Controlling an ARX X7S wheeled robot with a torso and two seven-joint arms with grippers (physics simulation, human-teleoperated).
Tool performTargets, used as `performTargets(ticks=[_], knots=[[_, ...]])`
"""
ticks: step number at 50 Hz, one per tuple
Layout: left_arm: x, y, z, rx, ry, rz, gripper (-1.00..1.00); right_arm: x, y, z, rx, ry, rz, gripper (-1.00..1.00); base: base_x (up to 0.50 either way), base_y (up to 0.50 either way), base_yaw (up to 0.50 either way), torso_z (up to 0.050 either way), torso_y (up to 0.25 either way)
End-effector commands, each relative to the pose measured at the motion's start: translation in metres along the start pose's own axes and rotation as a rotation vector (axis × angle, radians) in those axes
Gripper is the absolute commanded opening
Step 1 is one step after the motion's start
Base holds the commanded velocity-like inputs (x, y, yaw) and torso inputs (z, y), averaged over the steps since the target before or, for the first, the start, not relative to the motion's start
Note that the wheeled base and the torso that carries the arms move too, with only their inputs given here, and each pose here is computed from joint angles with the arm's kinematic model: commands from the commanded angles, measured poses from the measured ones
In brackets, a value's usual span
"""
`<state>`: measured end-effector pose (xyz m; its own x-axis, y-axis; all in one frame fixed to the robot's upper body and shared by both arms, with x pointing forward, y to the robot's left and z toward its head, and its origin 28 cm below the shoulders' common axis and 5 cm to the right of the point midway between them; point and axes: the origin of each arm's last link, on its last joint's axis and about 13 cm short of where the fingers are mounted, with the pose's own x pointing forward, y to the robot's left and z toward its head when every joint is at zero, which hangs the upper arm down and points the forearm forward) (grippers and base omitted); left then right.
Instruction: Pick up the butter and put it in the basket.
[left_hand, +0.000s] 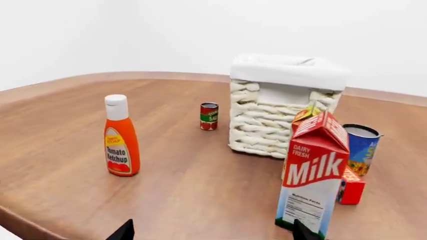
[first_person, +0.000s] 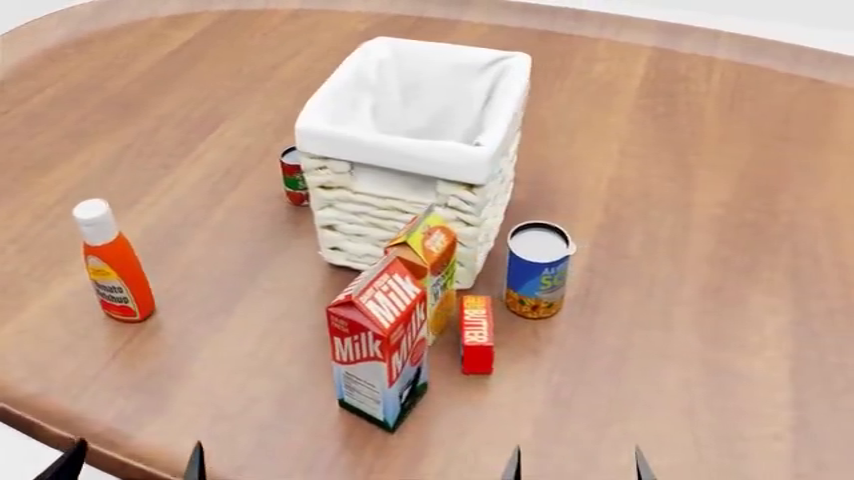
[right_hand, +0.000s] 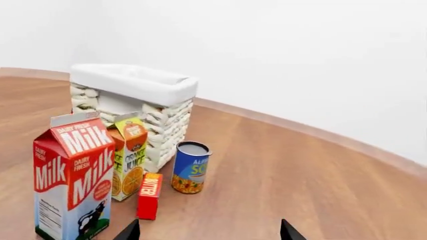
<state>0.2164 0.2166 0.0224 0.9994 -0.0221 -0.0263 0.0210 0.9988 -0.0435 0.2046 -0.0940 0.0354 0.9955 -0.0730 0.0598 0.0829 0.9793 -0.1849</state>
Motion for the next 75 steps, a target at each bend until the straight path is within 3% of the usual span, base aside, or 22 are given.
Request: performTargets(ticks=[1, 4, 10, 14, 18, 22, 42, 52, 53, 62, 66, 67, 70, 75], knots=[[0.0, 0.0, 0.001, -0.007, 0.003, -0.004, 1.0, 0.0, 0.0, 0.004, -0.018, -0.011, -0.002, 1.0, 0.15, -0.48, 0.0, 0.0, 0.0], [0.002, 0.001, 0.006, -0.019, 0.005, 0.006, 1.0, 0.0, 0.0, 0.003, 0.019, 0.005, 0.004, 1.0, 0.05, -0.16, 0.0, 0.0, 0.0], [0.033, 0.012, 0.071, -0.182, -0.035, 0.123, 1.0, 0.0, 0.0, 0.006, -0.01, -0.006, 0.003, 1.0, 0.0, 0.0, 0.0, 0.0, 0.0], [0.034, 0.019, 0.084, -0.171, -0.061, 0.119, 1.0, -0.001, 0.001, 0.005, -0.022, -0.005, 0.016, 1.0, 0.38, 0.12, 0.0, 0.0, 0.0], [0.035, 0.025, 0.098, -0.208, -0.063, 0.142, 1.0, -0.002, 0.002, 0.004, -0.029, 0.003, 0.021, 1.0, 0.48, 0.15, 0.0, 0.0, 0.0], [0.027, 0.028, 0.103, -0.202, -0.095, 0.094, 1.0, -0.004, 0.003, 0.005, -0.028, 0.001, 0.022, 1.0, 0.48, 0.15, 0.0, 0.0, 0.0], [0.02, 0.032, 0.107, -0.188, -0.128, 0.11, 1.0, -0.009, 0.005, 0.008, -0.034, 0.029, -0.011, 1.0, 0.47, 0.15, 0.0, 0.0, 0.0], [0.02, 0.032, 0.109, -0.191, -0.122, 0.108, 1.0, -0.01, 0.005, 0.01, -0.04, 0.012, -0.026, 1.0, 0.0, 0.0, 0.0, 0.0, 0.0], [0.018, 0.03, 0.108, -0.156, -0.219, 0.114, 1.0, -0.011, 0.003, 0.012, -0.052, 0.01, -0.033, 1.0, 0.0, 0.0, 0.0, 0.0, 0.0], [0.019, 0.03, 0.108, -0.159, -0.239, 0.117, 1.0, -0.011, 0.003, 0.013, -0.052, 0.007, -0.037, 1.0, 0.0, 0.0, 0.0, 0.0, -0.196], [0.018, 0.031, 0.107, -0.197, -0.327, 0.166, 1.0, -0.012, 0.003, 0.012, -0.053, 0.01, -0.034, 1.0, 0.0, 0.0, 0.0, 0.0, -0.04], [0.02, 0.032, 0.105, -0.188, -0.303, 0.198, 1.0, -0.012, 0.003, 0.012, -0.052, 0.011, -0.033, 1.0, 0.0, 0.0, 0.0, 0.0, 0.0], [0.022, 0.032, 0.104, -0.213, -0.261, 0.161, 1.0, -0.012, 0.003, 0.012, -0.053, 0.012, -0.031, 1.0, 0.0, 0.0, 0.0, 0.0, 0.0], [0.018, 0.031, 0.106, -0.212, -0.28, 0.117, 1.0, -0.011, 0.003, 0.013, -0.054, 0.008, -0.034, 1.0, 0.0, 0.0, 0.0, 0.0, -0.05]])
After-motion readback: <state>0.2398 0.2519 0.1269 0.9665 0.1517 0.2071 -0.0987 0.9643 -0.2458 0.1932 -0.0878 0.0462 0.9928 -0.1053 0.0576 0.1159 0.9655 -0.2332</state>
